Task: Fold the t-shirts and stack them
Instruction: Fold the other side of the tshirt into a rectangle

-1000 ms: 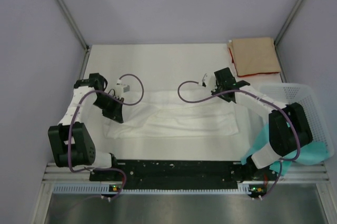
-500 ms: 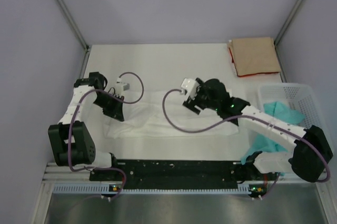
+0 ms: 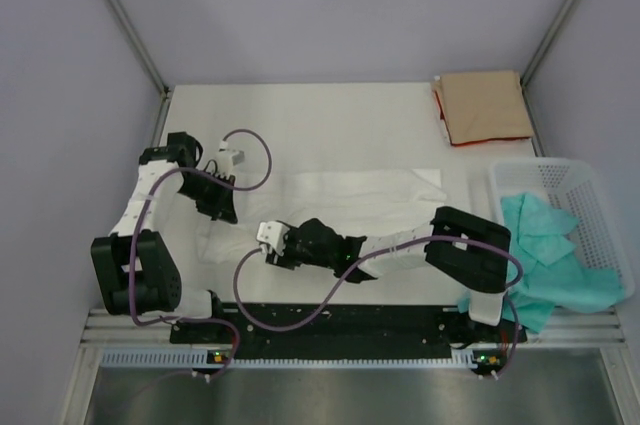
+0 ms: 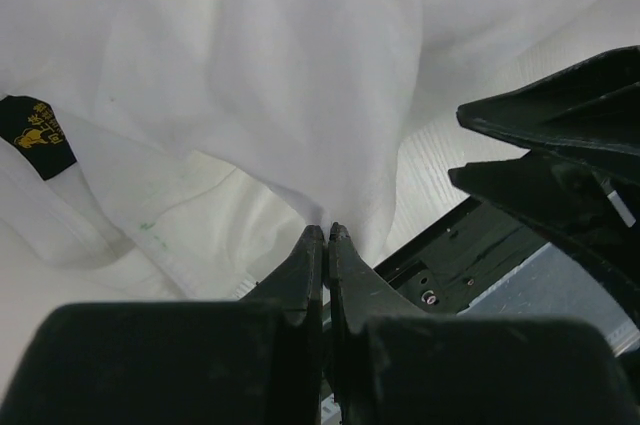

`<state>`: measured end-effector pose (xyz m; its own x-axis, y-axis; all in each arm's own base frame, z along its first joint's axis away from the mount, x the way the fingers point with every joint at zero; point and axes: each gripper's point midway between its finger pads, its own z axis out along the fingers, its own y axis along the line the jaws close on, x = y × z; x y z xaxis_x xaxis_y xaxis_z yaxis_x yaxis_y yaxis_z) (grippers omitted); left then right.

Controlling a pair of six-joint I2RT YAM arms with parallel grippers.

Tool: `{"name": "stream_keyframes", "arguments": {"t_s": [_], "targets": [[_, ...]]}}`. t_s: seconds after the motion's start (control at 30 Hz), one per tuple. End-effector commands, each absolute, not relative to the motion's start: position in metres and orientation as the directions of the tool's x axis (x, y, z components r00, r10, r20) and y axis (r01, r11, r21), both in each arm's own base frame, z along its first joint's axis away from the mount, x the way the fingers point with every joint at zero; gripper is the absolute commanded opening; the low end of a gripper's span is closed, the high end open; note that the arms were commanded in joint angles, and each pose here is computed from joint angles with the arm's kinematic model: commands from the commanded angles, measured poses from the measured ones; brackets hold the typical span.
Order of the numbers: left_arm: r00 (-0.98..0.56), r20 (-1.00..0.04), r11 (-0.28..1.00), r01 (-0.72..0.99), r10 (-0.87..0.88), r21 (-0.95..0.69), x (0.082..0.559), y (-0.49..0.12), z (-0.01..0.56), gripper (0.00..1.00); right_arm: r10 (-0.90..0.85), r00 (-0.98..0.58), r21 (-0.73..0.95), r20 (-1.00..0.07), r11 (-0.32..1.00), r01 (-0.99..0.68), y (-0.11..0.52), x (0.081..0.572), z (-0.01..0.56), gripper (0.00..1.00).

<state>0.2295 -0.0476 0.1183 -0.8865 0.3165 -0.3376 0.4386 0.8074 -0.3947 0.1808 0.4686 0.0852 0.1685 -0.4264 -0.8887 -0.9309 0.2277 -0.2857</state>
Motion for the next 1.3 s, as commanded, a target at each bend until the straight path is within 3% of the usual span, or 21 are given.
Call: {"name": "stream_keyframes", "arguments": {"t_s": [0.0, 0.3, 0.43, 0.57, 0.7, 0.9, 1.1, 1.17, 1.27], "targets": [[-0.856, -0.417, 0.793, 0.470, 0.304, -0.387, 0.240, -0.054, 0.133, 0.00, -0.289, 0.118, -0.233, -0.950, 0.406, -0.884, 0.504, 0.206, 0.124, 0.48], [-0.848, -0.434, 0.790, 0.480, 0.306, -0.381, 0.242, -0.054, 0.140, 0.00, -0.401, 0.052, -0.249, -0.915, 0.458, -0.853, 0.517, 0.225, 0.089, 0.44], [-0.845, -0.434, 0.792, 0.483, 0.311, -0.373, 0.242, -0.053, 0.140, 0.00, -0.437, 0.045, -0.281, -0.898, 0.493, -0.823, 0.505, 0.233, 0.081, 0.23], [-0.851, -0.409, 0.808, 0.479, 0.330, -0.344, 0.238, -0.047, 0.135, 0.00, -0.493, 0.019, -0.304, -0.870, 0.506, -0.807, 0.486, 0.241, 0.085, 0.11], [-0.862, -0.345, 0.811, 0.482, 0.371, -0.333, 0.222, -0.039, 0.123, 0.00, -0.526, 0.146, -0.349, -0.838, 0.309, -0.885, 0.492, 0.220, 0.098, 0.05], [-0.869, -0.284, 0.820, 0.483, 0.406, -0.307, 0.208, -0.030, 0.115, 0.03, -0.595, 0.281, -0.359, -0.753, 0.013, -0.933, 0.497, 0.189, 0.088, 0.04], [-0.881, -0.220, 0.816, 0.471, 0.418, -0.335, 0.195, -0.028, 0.100, 0.06, -0.725, 0.329, -0.483, -0.605, 0.006, -0.875, 0.485, 0.219, 0.081, 0.08], [-0.879, -0.197, 0.807, 0.477, 0.435, -0.348, 0.188, -0.028, 0.094, 0.14, -0.720, 0.368, -0.461, -0.589, -0.075, -0.884, 0.485, 0.205, 0.078, 0.13], [-0.866, -0.172, 0.782, 0.498, 0.470, -0.374, 0.177, -0.028, 0.095, 0.34, -0.648, 0.455, -0.377, -0.611, -0.268, -0.887, 0.487, 0.159, 0.075, 0.28]]}}
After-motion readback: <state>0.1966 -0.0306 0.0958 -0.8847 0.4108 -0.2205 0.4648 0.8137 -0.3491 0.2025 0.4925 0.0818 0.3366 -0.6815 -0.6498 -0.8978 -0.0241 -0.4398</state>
